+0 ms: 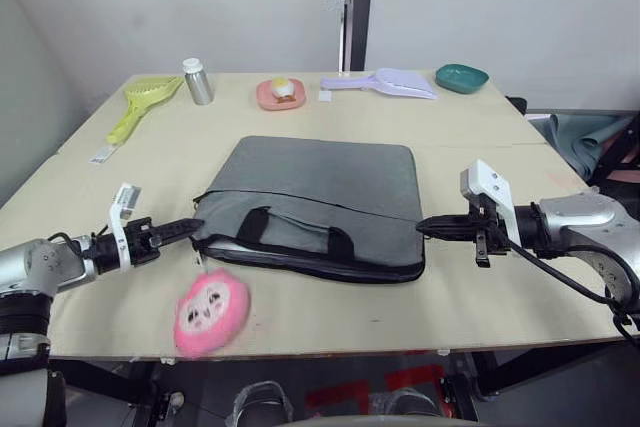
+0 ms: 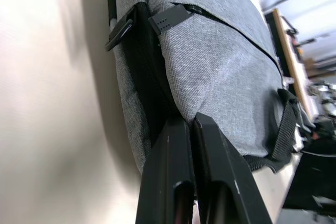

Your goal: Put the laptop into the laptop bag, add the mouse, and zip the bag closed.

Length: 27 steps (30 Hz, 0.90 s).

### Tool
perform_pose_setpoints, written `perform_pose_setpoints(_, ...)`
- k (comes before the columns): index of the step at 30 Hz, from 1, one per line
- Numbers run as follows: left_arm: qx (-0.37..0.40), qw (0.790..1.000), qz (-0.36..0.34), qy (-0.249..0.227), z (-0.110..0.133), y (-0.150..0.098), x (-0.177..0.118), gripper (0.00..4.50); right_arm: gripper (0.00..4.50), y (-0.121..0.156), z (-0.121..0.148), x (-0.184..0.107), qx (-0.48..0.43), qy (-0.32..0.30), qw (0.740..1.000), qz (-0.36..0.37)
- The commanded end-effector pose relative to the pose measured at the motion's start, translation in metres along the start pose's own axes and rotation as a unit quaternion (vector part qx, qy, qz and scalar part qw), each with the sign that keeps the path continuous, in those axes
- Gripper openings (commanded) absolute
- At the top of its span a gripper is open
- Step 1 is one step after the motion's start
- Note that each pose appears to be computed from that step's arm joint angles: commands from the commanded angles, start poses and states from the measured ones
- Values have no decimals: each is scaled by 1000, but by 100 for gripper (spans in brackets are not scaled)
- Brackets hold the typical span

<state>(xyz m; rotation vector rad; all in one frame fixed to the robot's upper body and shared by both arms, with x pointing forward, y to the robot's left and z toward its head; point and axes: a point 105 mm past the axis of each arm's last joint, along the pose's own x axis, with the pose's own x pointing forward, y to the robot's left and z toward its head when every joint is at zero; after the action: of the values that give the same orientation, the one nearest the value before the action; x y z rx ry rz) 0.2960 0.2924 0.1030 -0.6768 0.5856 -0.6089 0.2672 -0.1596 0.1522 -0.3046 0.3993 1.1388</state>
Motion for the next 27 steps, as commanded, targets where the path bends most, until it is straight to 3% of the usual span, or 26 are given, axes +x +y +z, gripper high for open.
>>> perform_pose_setpoints(1,13,999,17,-26,12,4,-18,2,0,-5,3,-3,-13,-5,1000,-5)
perform_pose_setpoints(13,-18,996,64,-59,9,29,-47,2,0,4,18,21,-39,-22,998,37)
perform_pose_setpoints(22,-3,998,37,-42,0,22,-33,2,0,3,29,53,-61,-30,996,62)
perform_pose_setpoints(27,-4,997,30,-75,14,18,-33,169,0,3,33,79,-76,-25,994,80)
